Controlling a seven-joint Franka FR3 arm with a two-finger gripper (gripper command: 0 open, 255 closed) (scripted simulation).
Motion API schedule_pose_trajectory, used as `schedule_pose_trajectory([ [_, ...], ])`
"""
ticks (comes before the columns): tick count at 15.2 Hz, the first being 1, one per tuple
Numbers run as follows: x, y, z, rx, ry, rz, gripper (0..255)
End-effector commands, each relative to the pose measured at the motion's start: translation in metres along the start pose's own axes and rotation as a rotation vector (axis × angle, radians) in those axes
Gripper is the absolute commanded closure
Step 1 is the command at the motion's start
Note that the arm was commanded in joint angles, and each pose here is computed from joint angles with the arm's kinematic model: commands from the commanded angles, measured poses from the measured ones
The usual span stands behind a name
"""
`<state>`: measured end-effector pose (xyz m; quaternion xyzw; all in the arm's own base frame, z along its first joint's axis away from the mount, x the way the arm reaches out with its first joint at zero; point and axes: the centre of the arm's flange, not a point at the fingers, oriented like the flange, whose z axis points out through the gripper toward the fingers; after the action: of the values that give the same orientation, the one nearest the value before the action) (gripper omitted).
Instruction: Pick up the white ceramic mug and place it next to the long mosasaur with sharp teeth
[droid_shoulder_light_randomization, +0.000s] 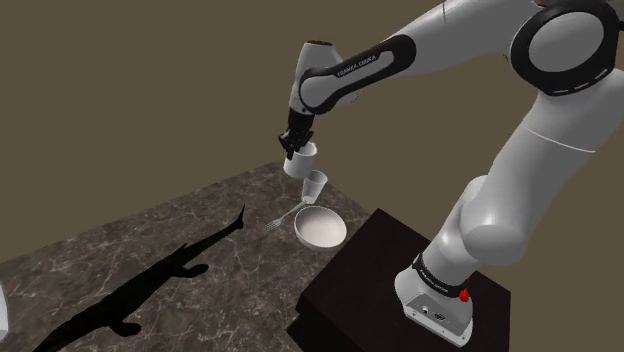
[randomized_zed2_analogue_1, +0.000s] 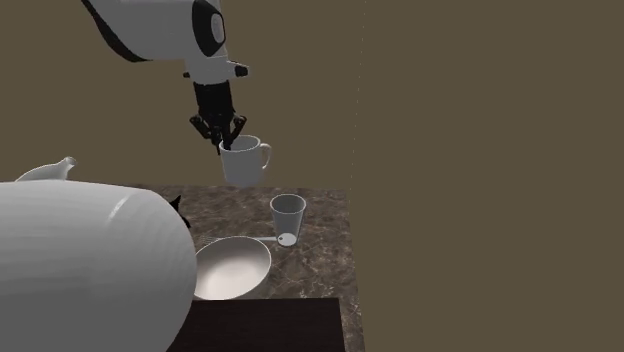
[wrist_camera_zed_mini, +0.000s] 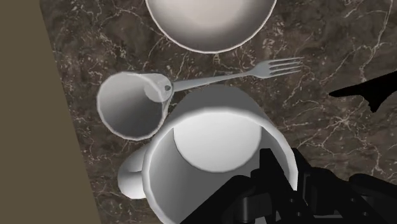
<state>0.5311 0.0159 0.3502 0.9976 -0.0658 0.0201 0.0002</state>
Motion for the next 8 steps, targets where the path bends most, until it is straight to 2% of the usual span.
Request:
schedule_pose_trajectory([
  [1, -0.022, -0.02, 0.0, 0.0, 0.0, 0.001, 255],
  [8, -0.087, -0.086, -0.002, 0.0, 0.0, 0.001, 255],
])
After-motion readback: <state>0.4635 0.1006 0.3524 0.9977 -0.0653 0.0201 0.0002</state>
